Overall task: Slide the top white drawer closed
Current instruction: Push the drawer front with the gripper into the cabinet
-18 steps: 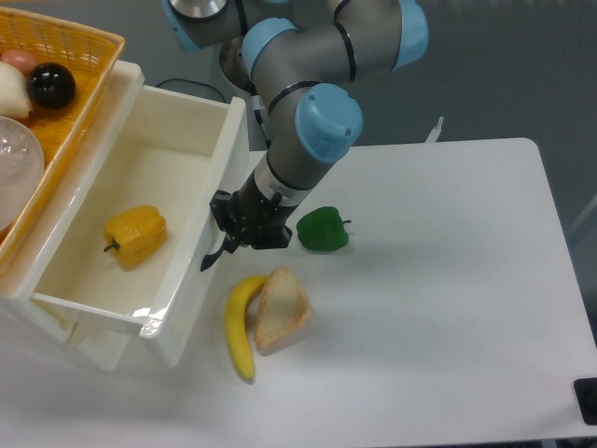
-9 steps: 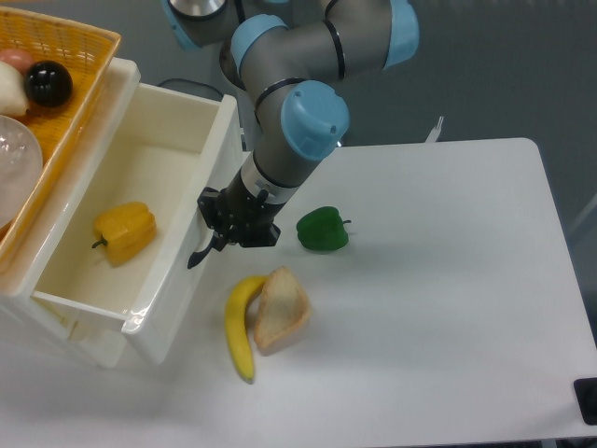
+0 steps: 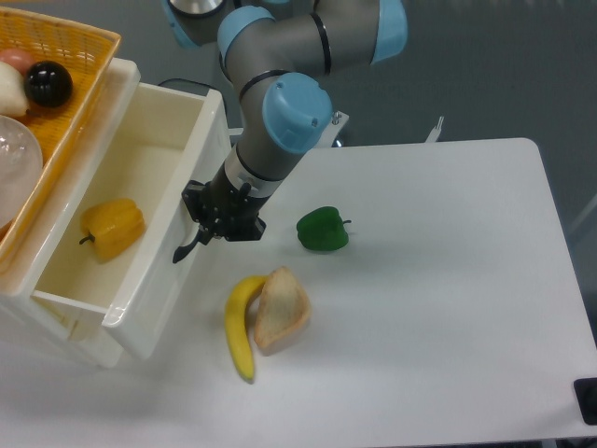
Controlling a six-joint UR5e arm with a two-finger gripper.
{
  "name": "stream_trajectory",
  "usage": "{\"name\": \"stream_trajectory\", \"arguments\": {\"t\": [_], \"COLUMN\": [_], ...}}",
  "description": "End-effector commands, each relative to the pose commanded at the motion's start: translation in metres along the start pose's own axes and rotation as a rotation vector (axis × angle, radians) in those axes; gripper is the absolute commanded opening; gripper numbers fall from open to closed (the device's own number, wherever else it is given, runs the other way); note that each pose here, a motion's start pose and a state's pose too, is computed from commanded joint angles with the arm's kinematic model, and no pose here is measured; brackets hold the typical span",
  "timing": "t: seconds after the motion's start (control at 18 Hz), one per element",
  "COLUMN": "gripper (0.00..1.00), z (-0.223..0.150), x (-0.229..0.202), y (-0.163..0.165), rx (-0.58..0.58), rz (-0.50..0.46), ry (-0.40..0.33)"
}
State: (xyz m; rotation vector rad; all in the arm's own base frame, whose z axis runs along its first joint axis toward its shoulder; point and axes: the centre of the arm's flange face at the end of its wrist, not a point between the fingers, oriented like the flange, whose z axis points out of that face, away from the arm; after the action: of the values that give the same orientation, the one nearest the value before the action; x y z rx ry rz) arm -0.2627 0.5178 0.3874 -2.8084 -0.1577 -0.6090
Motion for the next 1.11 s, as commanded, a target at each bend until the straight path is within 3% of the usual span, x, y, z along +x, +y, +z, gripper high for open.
{"name": "stream_trajectory", "arguments": {"t": [1.11], "gripper": [0.10], "z": [0.024], "x": [0.049], "y": [-0.013], "rx": [-0.033], "rz": [0.028], "ry": [0.021]}}
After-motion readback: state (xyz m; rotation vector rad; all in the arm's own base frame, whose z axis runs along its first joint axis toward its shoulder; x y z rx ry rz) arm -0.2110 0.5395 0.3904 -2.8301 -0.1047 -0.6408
